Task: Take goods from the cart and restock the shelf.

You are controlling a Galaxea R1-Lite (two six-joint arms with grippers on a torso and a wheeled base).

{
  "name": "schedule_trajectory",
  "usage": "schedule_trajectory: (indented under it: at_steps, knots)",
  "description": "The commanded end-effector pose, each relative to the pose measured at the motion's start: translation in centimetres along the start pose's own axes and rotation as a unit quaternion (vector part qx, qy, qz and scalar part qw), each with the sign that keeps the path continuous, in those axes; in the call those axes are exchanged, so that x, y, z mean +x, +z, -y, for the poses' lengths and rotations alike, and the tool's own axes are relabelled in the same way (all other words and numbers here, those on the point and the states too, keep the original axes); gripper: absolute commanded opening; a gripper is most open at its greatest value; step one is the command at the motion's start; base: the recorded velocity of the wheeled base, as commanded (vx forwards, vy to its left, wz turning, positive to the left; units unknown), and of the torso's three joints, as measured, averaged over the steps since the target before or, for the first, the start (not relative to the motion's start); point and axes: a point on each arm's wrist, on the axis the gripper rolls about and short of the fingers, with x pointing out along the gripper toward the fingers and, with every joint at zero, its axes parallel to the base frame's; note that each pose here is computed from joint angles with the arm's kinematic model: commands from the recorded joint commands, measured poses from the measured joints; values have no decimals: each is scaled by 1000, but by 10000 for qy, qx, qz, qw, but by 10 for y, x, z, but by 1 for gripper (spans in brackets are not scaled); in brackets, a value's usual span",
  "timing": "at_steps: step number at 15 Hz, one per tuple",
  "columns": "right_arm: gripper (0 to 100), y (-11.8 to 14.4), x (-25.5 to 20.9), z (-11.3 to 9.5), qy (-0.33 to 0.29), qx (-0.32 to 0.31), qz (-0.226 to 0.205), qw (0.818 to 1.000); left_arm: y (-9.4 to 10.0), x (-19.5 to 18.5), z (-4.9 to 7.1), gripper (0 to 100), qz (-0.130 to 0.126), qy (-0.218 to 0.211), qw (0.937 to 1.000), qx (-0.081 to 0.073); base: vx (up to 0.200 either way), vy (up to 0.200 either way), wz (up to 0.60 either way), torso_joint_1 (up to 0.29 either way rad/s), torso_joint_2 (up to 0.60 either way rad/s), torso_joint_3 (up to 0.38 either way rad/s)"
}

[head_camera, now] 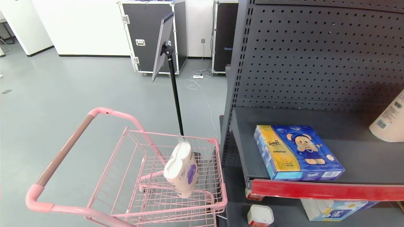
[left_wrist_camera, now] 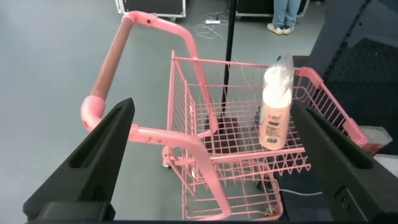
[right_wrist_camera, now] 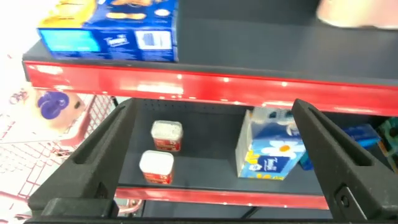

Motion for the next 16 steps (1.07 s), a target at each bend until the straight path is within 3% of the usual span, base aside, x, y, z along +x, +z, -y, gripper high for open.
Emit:
schedule_trajectory:
  at_steps: [1, 16]
  knots:
    - [100, 0, 0, 0, 9, -2, -3, 10000, 0, 0, 0, 100, -3, -2, 10000, -8, 0, 0, 0, -119, 344, 183]
    - [100, 0, 0, 0, 1, 6, 5, 10000, 0, 0, 0, 100, -3, -2, 10000, 0, 0, 0, 0, -146, 392, 238]
